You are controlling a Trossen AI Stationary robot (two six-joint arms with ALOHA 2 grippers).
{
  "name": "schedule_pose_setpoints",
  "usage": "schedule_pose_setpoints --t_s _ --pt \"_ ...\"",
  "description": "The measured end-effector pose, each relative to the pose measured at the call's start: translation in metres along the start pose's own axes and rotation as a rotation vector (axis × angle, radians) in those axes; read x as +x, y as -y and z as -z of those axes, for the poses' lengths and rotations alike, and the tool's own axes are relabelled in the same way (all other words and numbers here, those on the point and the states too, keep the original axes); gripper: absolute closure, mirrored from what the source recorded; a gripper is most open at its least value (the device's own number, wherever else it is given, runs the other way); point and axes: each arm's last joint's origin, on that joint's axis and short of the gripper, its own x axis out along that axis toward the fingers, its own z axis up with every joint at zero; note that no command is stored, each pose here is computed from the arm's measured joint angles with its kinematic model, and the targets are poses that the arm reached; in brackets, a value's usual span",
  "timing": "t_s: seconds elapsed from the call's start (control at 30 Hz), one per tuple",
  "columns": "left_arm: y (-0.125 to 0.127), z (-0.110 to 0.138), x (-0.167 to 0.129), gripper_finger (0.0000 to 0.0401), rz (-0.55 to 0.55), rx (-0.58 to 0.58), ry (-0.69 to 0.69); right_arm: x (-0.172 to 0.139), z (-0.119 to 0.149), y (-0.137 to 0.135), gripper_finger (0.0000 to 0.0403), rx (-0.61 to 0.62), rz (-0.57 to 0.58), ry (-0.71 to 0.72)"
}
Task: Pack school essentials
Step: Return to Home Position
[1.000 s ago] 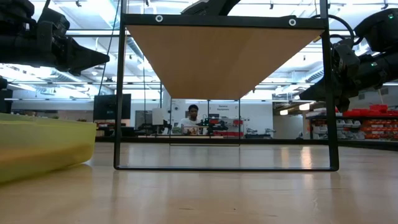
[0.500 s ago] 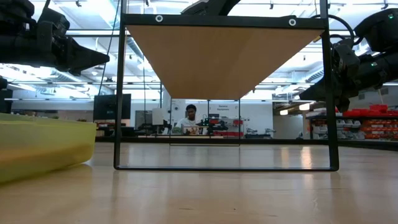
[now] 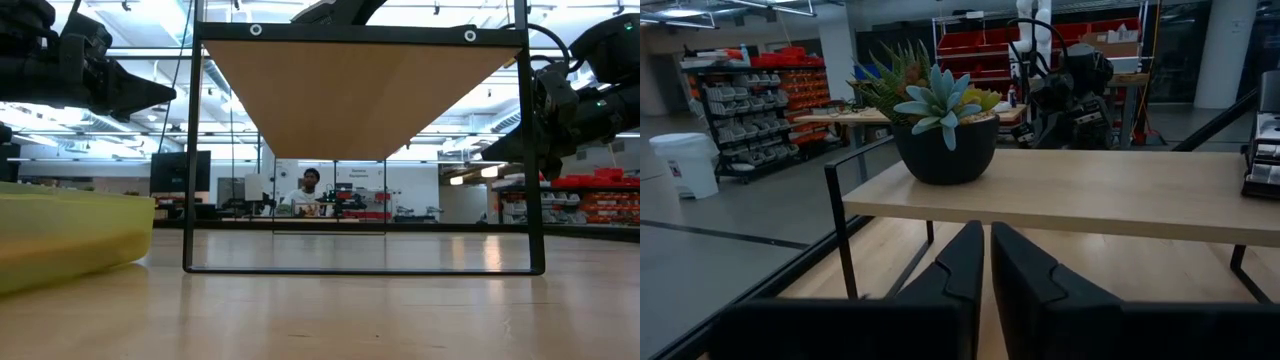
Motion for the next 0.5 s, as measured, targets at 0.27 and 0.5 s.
schedule_pose_setpoints --t_s 0.27,0.5 --pt "0.0000 0.0000 0.0000 0.0369 0.000 0.000 0.000 0.0000 0.0000 0.0000 0.0393 0.000 0.000 0.000" --pt "0.0000 0.0000 0.0000 0.0378 0.000 0.000 0.000 0.0000 0.0000 0.0000 0.0393 0.000 0.001 0.000"
